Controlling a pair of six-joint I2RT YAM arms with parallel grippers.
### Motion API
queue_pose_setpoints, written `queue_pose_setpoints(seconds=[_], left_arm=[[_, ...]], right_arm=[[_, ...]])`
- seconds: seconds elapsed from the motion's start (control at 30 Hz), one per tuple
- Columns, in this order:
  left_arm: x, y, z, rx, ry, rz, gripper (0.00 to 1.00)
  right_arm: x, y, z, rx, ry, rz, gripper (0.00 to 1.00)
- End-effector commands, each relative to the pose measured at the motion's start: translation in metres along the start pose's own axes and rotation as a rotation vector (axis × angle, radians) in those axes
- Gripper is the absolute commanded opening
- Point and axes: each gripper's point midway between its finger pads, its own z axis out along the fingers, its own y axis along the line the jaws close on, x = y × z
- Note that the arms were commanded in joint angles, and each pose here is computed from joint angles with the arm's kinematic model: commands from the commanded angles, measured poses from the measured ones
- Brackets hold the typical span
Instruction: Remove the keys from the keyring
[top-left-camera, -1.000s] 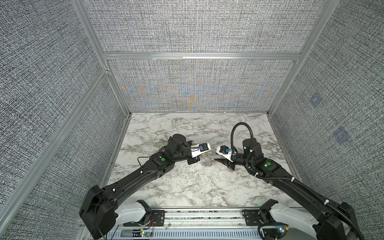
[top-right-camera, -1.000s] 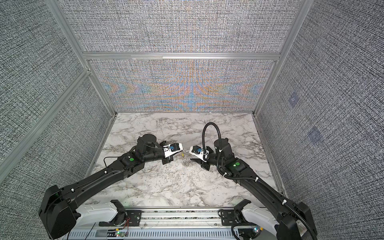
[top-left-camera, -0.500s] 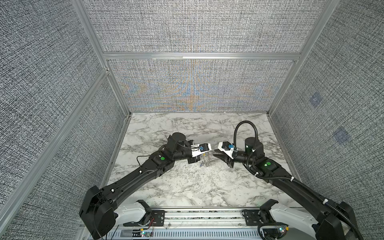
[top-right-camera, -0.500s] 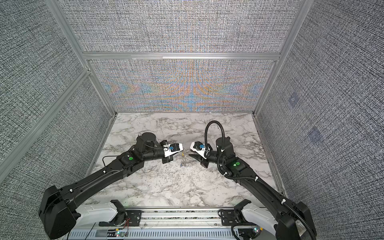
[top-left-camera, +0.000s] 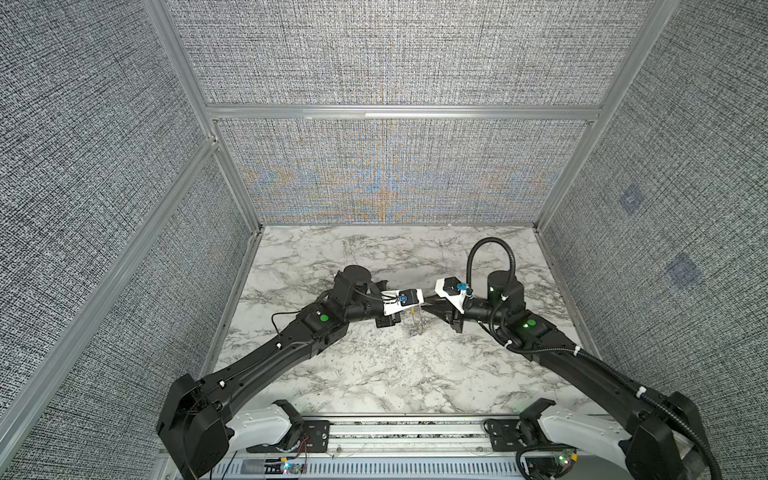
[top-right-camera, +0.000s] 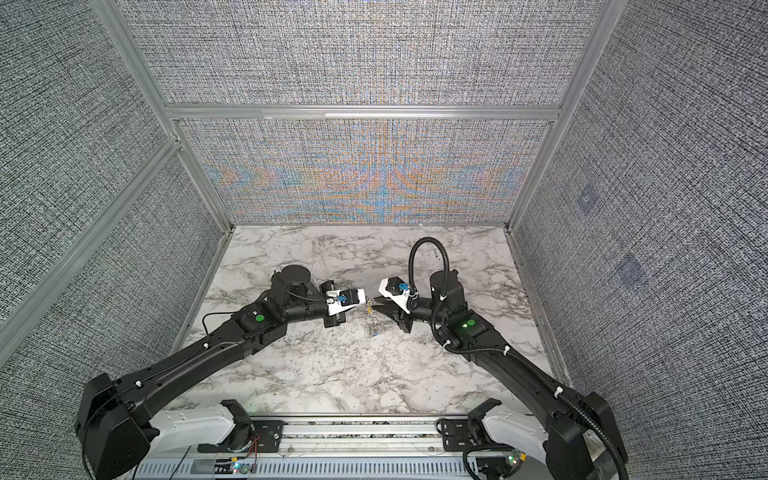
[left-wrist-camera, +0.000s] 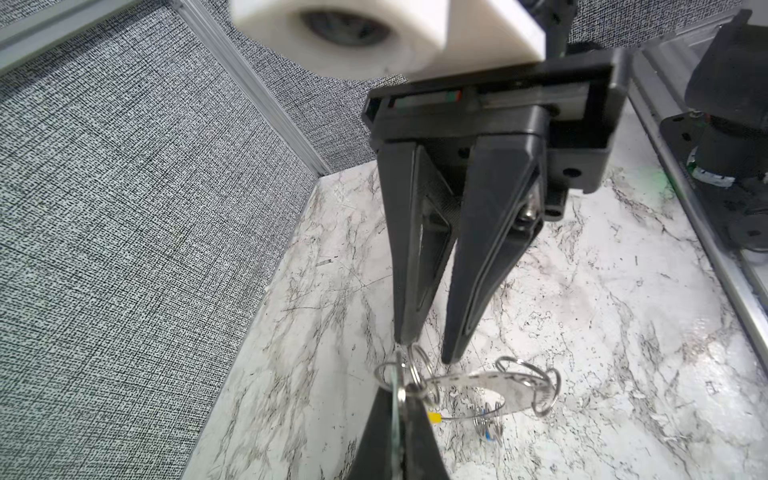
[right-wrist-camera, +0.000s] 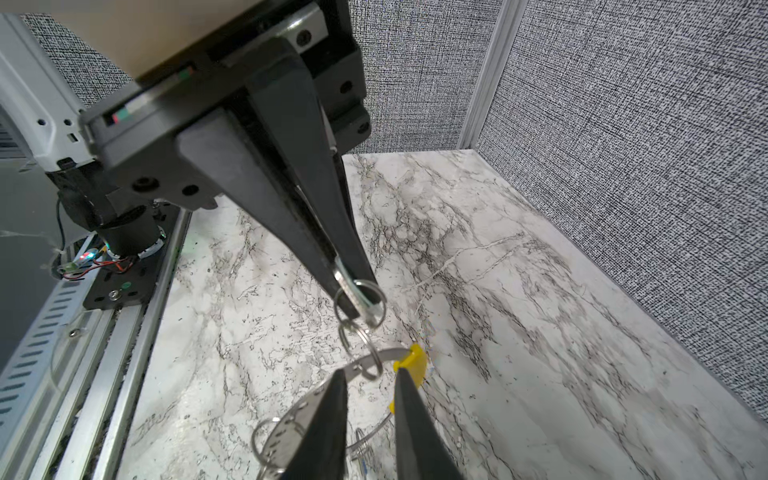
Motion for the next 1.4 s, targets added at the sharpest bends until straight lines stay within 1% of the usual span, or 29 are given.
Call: queue_pose_setpoints(seconds=[0.0, 0.13, 0.23, 0.43, 0.5, 0.6, 0.67, 0.87, 0.97, 1.33, 1.37], left_arm=[[-0.008, 0.000, -0.002, 0.005, -0.024, 0.016, 0.00], [-0.008, 0.001, -0.002, -0.003, -0.022, 0.019, 0.00], [-0.009, 0.003, -0.004, -0.016, -0.021, 0.019, 0.00], [-0.008, 0.007, -0.005, -0.040, -0.011, 0.019, 0.00], [-0.009, 0.007, -0.005, -0.038, -0.011, 0.019, 0.00], [-0.010, 0.007, -0.006, -0.038, -0.016, 0.019, 0.00], [-0.010, 0.007, -0.006, -0.038, -0.015, 0.019, 0.00], [-0.011, 0.007, -0.007, -0.038, -0.018, 0.021, 0.00], [-0.010, 0.007, -0.006, -0.037, -0.014, 0.020, 0.00], [-0.006, 0.006, -0.006, -0.037, 0.001, 0.015, 0.00], [-0.006, 0.006, -0.006, -0.037, -0.001, 0.015, 0.00]], right_arm=[[-0.013, 0.003, 0.001, -0.036, -0.043, -0.009, 0.22], [-0.016, 0.008, 0.001, -0.064, -0.053, -0.008, 0.21], [-0.015, 0.011, 0.000, -0.078, -0.044, -0.003, 0.14], [-0.013, 0.017, -0.006, -0.089, -0.029, 0.002, 0.11], [-0.015, 0.018, -0.007, -0.087, -0.033, -0.003, 0.07], [-0.018, 0.017, -0.008, -0.082, -0.037, -0.008, 0.06], [-0.018, 0.016, -0.007, -0.079, -0.036, -0.011, 0.02], [-0.018, 0.015, -0.007, -0.076, -0.032, -0.012, 0.02], [-0.020, 0.014, -0.007, -0.071, -0.034, -0.017, 0.00], [-0.017, 0.011, -0.008, -0.046, -0.017, -0.021, 0.00], [-0.017, 0.011, -0.008, -0.046, -0.015, -0.022, 0.02]])
